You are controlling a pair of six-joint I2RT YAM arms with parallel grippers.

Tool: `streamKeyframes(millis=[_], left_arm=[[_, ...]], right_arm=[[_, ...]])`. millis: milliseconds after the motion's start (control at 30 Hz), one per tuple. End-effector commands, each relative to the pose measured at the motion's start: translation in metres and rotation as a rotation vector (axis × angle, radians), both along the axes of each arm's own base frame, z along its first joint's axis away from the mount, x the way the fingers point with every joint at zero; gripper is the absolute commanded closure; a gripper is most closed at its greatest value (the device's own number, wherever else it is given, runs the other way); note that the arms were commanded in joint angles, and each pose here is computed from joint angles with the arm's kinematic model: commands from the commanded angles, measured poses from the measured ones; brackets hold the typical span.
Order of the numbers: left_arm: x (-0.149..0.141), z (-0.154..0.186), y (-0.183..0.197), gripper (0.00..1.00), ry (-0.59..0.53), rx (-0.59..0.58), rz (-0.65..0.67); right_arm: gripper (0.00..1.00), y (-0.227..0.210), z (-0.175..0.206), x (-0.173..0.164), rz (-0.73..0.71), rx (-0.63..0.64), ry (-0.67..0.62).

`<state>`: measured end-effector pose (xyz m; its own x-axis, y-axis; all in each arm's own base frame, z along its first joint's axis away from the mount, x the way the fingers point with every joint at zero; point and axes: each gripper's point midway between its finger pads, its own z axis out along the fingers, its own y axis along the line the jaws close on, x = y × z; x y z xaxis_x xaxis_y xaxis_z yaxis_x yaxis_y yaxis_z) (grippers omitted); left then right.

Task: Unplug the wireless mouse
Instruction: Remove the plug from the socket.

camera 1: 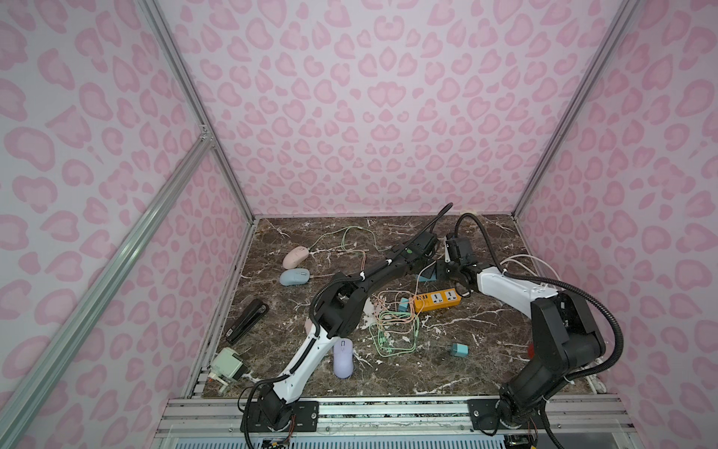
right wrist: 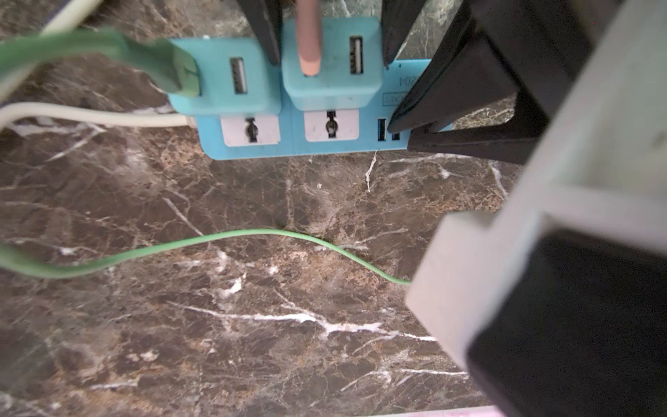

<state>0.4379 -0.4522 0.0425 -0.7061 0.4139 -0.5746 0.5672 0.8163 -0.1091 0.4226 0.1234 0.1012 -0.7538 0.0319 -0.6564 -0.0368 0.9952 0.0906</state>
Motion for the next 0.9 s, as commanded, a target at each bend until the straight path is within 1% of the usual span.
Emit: streamKeyframes(millis=[0,200,267,300,333,367,400,467,567,600,633,667,700,733,833,867], left_arm=[[-0.032,-0.045,0.029,0.80,0.150,0.147,0.001],[-0.032,-0.037,0.028,0.80,0.146,0.132,0.005],[-0.031,-0.023,0.026,0.79,0.130,0.111,0.001],[-0.032,-0.012,0.023,0.76,0.117,0.089,-0.010],[-0.033,0.001,0.021,0.70,0.104,0.059,-0.028],[-0.034,0.017,0.017,0.59,0.088,0.014,-0.052],[-0.038,0.033,0.014,0.51,0.081,-0.035,-0.079],[-0.042,0.064,0.015,0.42,0.043,-0.124,-0.119],[-0.048,0.110,0.027,0.35,-0.035,-0.307,-0.157],[-0.050,0.124,0.033,0.27,-0.061,-0.375,-0.170],[-0.052,0.131,0.039,0.02,-0.070,-0.420,-0.181],[-0.054,0.143,0.044,0.01,-0.094,-0.461,-0.193],[-0.059,0.138,0.052,0.01,-0.089,-0.462,-0.199],[-0.059,0.145,0.054,0.01,-0.124,-0.482,-0.214],[-0.070,0.148,0.058,0.01,-0.189,-0.503,-0.273],[-0.074,0.149,0.058,0.01,-0.216,-0.515,-0.301]], right_arm=[[0.88,0.002,0.015,0.006,-0.007,-0.043,-0.046],[0.88,0.006,0.025,0.003,-0.001,-0.047,-0.061],[0.88,0.007,0.027,-0.001,0.004,-0.038,-0.056],[0.88,0.007,0.029,-0.004,0.007,-0.030,-0.055],[0.88,0.007,0.030,-0.007,0.010,-0.022,-0.054],[0.88,0.008,0.033,-0.011,0.016,-0.013,-0.053],[0.88,0.007,0.036,-0.015,0.019,-0.004,-0.055],[0.88,0.007,0.041,-0.023,0.031,0.013,-0.053],[0.87,0.012,0.050,-0.038,0.072,0.065,-0.043],[0.87,0.015,0.051,-0.043,0.093,0.085,-0.035],[0.87,0.019,0.054,-0.048,0.114,0.104,-0.031],[0.87,0.023,0.058,-0.054,0.137,0.132,-0.030],[0.87,0.029,0.063,-0.060,0.167,0.168,-0.031],[0.87,0.035,0.068,-0.065,0.199,0.203,-0.036],[0.86,0.061,0.088,-0.086,0.342,0.337,-0.039],[0.86,0.067,0.095,-0.091,0.370,0.373,-0.033]])
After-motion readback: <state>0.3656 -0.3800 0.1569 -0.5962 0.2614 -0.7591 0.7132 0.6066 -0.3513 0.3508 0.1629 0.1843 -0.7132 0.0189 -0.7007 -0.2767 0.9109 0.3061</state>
